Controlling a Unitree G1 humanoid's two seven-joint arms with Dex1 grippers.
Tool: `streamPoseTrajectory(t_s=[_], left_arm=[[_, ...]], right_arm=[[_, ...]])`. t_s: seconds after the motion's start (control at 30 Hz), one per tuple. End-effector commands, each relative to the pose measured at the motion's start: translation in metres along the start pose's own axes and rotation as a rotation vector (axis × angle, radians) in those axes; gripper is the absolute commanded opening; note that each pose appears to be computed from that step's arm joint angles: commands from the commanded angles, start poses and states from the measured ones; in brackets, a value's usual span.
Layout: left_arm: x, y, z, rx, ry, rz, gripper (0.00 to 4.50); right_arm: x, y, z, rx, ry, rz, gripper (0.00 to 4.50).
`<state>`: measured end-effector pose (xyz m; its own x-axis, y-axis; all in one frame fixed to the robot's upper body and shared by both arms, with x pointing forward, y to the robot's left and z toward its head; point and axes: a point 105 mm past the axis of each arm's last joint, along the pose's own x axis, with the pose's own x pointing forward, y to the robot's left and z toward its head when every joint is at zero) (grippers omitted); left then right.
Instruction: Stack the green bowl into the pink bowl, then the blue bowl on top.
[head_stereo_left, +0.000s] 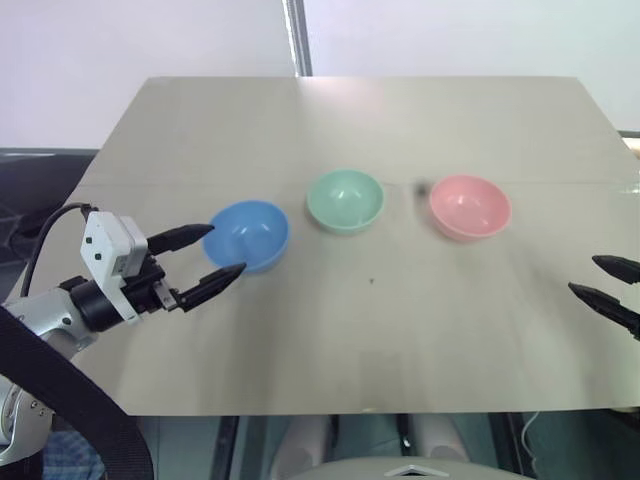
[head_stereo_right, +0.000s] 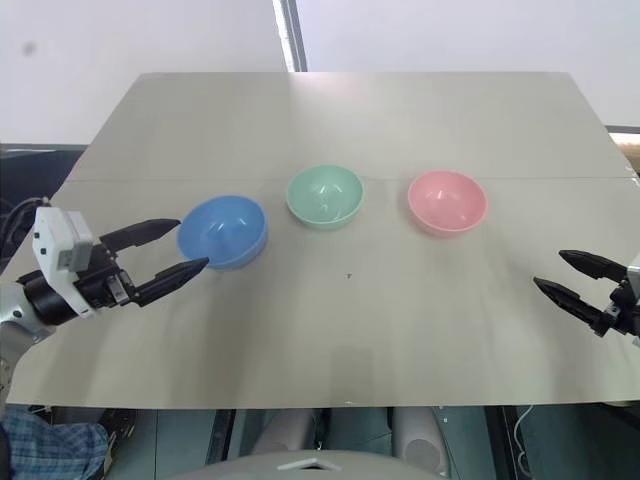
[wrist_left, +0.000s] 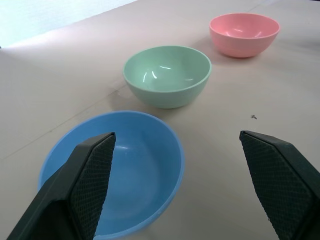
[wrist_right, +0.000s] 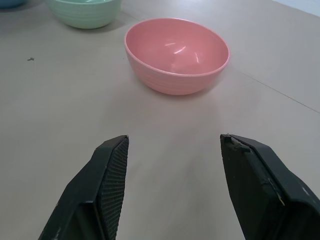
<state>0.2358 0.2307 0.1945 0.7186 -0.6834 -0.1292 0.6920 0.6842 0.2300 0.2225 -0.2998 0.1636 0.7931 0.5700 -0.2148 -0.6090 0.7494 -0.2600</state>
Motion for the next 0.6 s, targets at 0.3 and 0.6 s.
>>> streamPoseTrajectory(t_s=[0.3, 0.6], left_arm=[[0.0024, 0.01, 0.0056, 0.035, -0.044, 0.027, 4.2], [0.0023, 0.0109, 0.0055, 0.035, -0.046, 0.015, 4.2]], right_arm=[[0.0, 0.0, 0.0157, -0.051, -0.046, -0.031, 3.24], [0.0002, 0.0024, 0.0179, -0.048, -0.049, -0.029, 3.24]])
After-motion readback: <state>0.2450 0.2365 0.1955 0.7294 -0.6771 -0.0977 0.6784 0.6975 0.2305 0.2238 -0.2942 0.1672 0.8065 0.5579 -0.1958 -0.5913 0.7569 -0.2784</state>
